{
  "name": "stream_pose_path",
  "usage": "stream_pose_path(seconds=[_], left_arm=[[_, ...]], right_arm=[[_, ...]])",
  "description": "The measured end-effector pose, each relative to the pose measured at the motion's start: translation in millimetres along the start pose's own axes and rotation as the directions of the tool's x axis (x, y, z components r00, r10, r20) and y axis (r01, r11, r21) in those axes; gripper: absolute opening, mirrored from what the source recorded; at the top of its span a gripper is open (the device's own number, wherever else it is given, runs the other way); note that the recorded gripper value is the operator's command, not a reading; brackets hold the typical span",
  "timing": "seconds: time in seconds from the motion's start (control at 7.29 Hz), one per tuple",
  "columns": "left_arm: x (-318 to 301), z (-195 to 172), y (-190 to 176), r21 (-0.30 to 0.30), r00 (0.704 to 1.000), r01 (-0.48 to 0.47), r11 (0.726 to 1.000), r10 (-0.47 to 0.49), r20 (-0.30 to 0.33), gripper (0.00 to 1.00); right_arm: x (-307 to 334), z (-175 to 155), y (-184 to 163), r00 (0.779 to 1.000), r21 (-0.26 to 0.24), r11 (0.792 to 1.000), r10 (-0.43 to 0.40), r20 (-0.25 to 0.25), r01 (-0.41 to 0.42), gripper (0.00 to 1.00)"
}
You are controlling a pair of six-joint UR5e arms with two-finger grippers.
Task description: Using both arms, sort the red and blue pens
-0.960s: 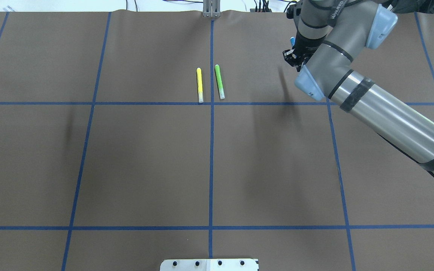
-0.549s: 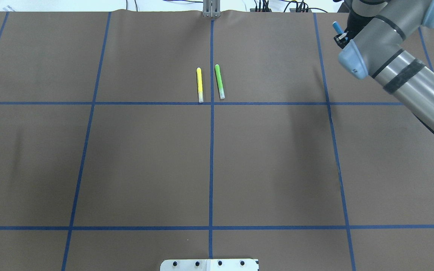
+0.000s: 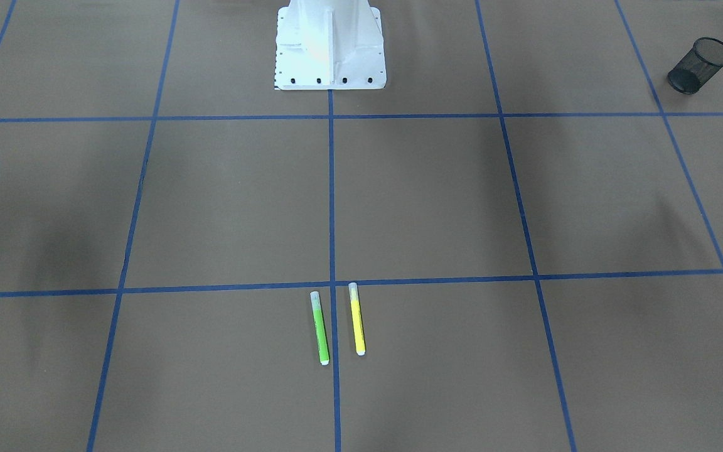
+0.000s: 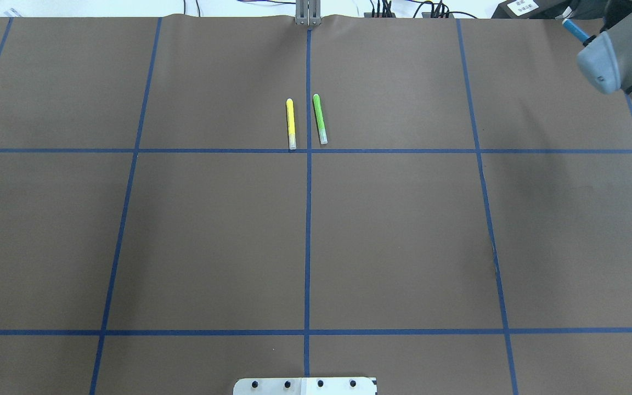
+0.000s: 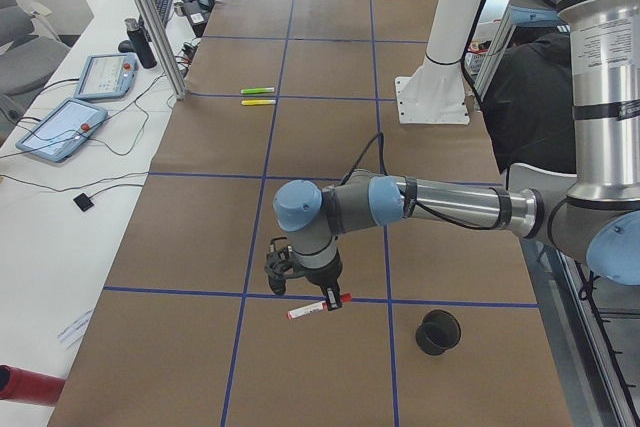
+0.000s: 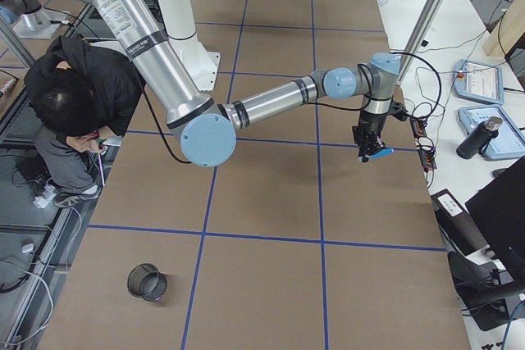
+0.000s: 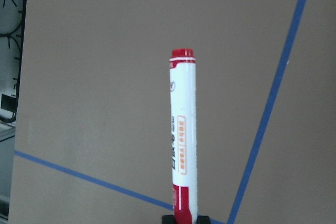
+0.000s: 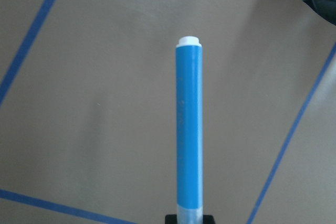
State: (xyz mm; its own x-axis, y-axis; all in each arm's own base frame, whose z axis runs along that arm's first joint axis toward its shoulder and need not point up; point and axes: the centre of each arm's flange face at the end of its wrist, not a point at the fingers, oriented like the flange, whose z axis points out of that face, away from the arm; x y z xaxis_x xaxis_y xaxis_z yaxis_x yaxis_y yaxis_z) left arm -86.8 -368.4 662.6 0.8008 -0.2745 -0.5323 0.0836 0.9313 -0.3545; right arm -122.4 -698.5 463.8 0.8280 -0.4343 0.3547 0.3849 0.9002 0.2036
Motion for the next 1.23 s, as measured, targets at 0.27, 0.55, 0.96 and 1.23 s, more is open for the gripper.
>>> stream_pose_path(seconds=[0.27,0.55,0.96,1.23], left_arm=[[-43,26,41,-0.138,0.985,0.148,0.979,-0.158,-0.063,0.00],[-71,60,86,-0.292,0.928,0.281,0.914,-0.336,-0.160,0.00],[-92,72,139,-0.474,0.775,0.442,0.762,-0.590,-0.226,0.00],[-96,74,157,-0.550,0.694,0.488,0.678,-0.683,-0.227,0.00]], right_arm=[[46,4,40,1.000,-0.051,0.999,0.002,0.010,-0.002,0.00],[67,-1,99,0.998,-0.119,0.992,0.052,0.034,-0.047,0.00],[72,7,165,0.991,-0.245,0.967,0.093,0.097,-0.066,0.00],[83,20,194,0.983,-0.304,0.950,0.118,0.139,-0.071,0.00]])
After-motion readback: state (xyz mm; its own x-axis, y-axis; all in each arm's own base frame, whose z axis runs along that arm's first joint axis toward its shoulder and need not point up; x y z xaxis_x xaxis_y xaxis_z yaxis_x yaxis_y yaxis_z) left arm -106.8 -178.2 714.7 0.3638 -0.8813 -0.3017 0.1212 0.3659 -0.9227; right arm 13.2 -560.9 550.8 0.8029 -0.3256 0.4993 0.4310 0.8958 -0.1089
